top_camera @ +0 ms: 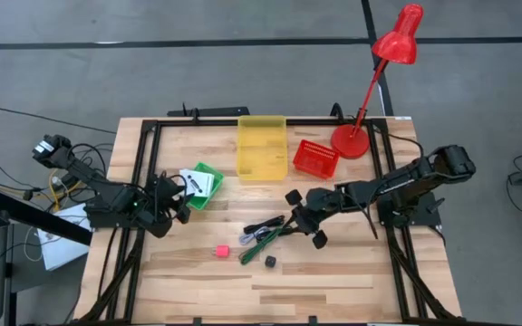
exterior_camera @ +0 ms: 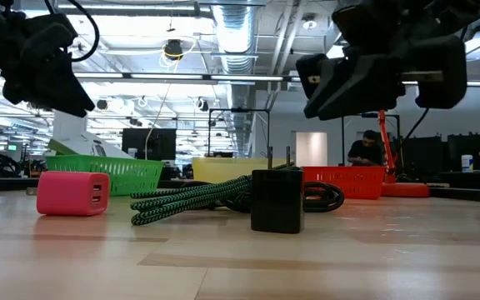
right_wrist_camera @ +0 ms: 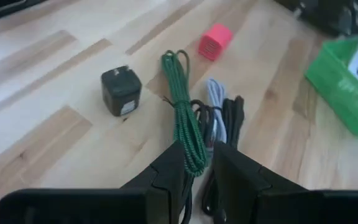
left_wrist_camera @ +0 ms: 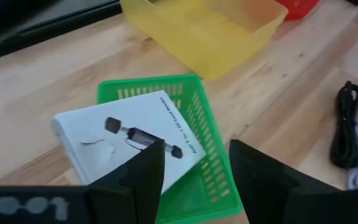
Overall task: Pick and place items into bin
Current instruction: Put the green charger cable into the yellow bin
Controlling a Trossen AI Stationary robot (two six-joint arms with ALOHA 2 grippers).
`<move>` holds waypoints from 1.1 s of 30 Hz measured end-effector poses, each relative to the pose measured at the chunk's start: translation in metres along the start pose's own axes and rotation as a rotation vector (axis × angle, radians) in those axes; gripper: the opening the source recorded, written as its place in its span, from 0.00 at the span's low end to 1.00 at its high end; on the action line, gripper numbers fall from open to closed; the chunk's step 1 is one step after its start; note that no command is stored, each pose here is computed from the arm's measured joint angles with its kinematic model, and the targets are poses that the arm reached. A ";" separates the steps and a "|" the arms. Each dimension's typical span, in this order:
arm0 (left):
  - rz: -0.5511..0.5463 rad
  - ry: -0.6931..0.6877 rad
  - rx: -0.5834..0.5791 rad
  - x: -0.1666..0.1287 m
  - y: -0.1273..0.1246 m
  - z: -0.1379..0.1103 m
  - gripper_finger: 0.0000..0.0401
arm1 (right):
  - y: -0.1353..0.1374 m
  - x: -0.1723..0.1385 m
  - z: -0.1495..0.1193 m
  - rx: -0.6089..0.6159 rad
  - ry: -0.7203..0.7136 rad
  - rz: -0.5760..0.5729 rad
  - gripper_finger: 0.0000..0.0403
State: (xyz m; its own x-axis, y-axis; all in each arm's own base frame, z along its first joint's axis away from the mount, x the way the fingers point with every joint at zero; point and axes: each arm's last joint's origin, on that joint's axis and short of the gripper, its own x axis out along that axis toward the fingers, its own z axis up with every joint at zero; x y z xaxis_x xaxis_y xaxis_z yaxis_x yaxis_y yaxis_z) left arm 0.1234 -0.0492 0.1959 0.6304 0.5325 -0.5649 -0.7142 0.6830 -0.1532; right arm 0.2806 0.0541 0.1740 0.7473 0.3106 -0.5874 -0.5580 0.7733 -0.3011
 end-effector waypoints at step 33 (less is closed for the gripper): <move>-1.021 -0.374 0.424 -0.023 -0.057 0.002 0.43 | -0.011 -0.010 0.029 0.140 0.248 -0.061 0.20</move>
State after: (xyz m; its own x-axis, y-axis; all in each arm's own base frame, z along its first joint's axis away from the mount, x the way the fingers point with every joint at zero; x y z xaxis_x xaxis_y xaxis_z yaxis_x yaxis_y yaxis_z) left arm 0.1507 -0.0995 0.2196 0.9540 -0.2955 -0.0507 0.2914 0.9536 -0.0754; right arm 0.2900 0.0587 0.2049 0.6573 0.1301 -0.7423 -0.4468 0.8605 -0.2448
